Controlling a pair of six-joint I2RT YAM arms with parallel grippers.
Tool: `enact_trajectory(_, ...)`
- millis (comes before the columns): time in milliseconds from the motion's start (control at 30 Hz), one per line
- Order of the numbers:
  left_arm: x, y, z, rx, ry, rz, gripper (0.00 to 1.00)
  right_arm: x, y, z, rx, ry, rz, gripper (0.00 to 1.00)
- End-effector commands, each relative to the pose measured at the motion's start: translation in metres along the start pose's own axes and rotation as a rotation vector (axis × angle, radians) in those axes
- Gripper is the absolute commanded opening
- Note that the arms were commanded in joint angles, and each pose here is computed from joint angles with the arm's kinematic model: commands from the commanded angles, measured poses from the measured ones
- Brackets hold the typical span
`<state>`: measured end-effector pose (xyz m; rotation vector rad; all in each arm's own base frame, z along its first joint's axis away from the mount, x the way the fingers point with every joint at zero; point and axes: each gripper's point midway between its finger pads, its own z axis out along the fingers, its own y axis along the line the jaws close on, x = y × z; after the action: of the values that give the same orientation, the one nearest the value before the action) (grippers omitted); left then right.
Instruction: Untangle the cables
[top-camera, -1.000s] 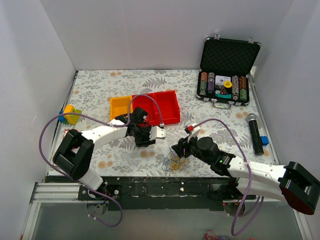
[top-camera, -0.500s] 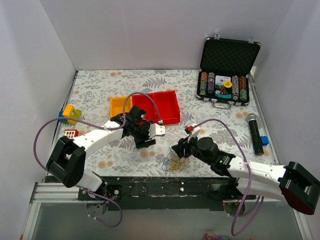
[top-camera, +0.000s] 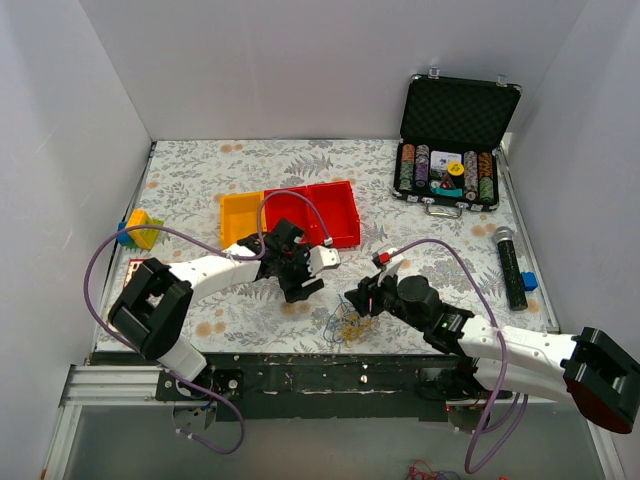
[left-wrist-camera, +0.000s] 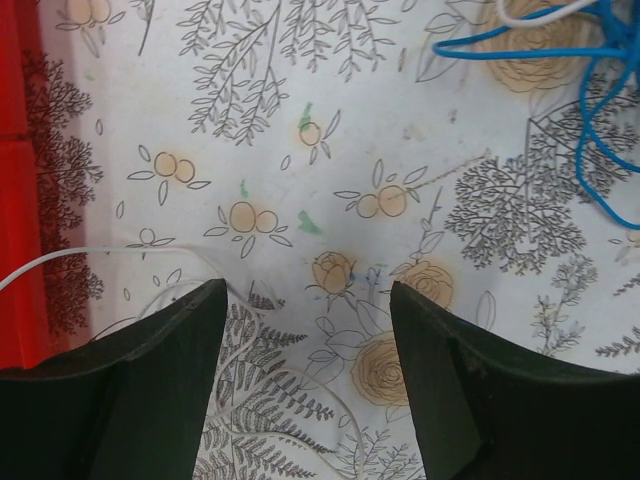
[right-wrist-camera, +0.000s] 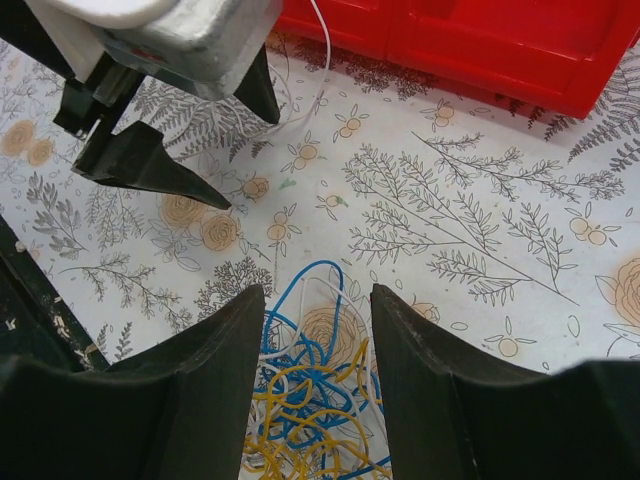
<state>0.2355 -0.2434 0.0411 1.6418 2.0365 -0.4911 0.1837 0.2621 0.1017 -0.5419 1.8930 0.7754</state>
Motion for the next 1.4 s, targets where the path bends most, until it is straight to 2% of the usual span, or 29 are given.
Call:
enact_trajectory(0, -0.010, 0.023, -0.002, -0.135, -0.040, -0.009, 0.64, -0.004, -0.001, -0.002, 0.004, -0.035, 0.016, 0.55)
enact_trajectory(167, 0.004, 0.007, 0.008, -0.084, -0.004, -0.027, 0.49, -0.004, 0.000, -0.002, -0.001, -0.033, 0.016, 0.55)
enact_trajectory(267, 0.004, 0.004, 0.009, -0.081, -0.007, -0.029, 0.28, -0.006, 0.000, -0.002, 0.003, -0.038, 0.014, 0.55)
enact_trajectory(367, -0.016, 0.013, -0.005, -0.119, -0.052, -0.016, 0.07, -0.006, 0.000, -0.003, 0.005, -0.035, 0.013, 0.54)
enact_trajectory(433, -0.035, 0.022, -0.022, -0.161, -0.094, -0.009, 0.00, -0.006, -0.001, -0.003, 0.008, -0.035, 0.013, 0.54)
enact_trajectory(567, -0.091, 0.051, -0.079, -0.322, -0.234, 0.004, 0.00, -0.006, 0.000, -0.003, 0.006, -0.034, 0.014, 0.54)
enact_trajectory(733, -0.153, 0.071, -0.171, -0.526, -0.455, 0.035, 0.00, -0.006, 0.000, -0.002, 0.002, -0.030, 0.011, 0.53)
enact_trajectory(900, -0.178, 0.079, -0.250, -0.735, -0.625, 0.053, 0.00, -0.007, 0.001, -0.001, 0.000, -0.030, 0.010, 0.52)
enact_trajectory(1033, -0.181, 0.084, -0.294, -0.883, -0.721, 0.051, 0.00, -0.006, 0.001, -0.001, -0.002, -0.028, 0.011, 0.52)
enact_trajectory(1100, -0.173, 0.077, -0.274, -0.818, -0.677, 0.073, 0.00, -0.007, 0.003, -0.001, -0.009, -0.032, 0.016, 0.52)
enact_trajectory(1267, -0.118, 0.062, -0.171, -0.567, -0.438, -0.011, 0.12, -0.009, 0.004, 0.000, -0.012, -0.033, 0.015, 0.52)
enact_trajectory(1367, -0.096, 0.054, -0.127, -0.468, -0.372, 0.022, 0.31, -0.008, 0.004, -0.001, -0.012, -0.028, 0.019, 0.53)
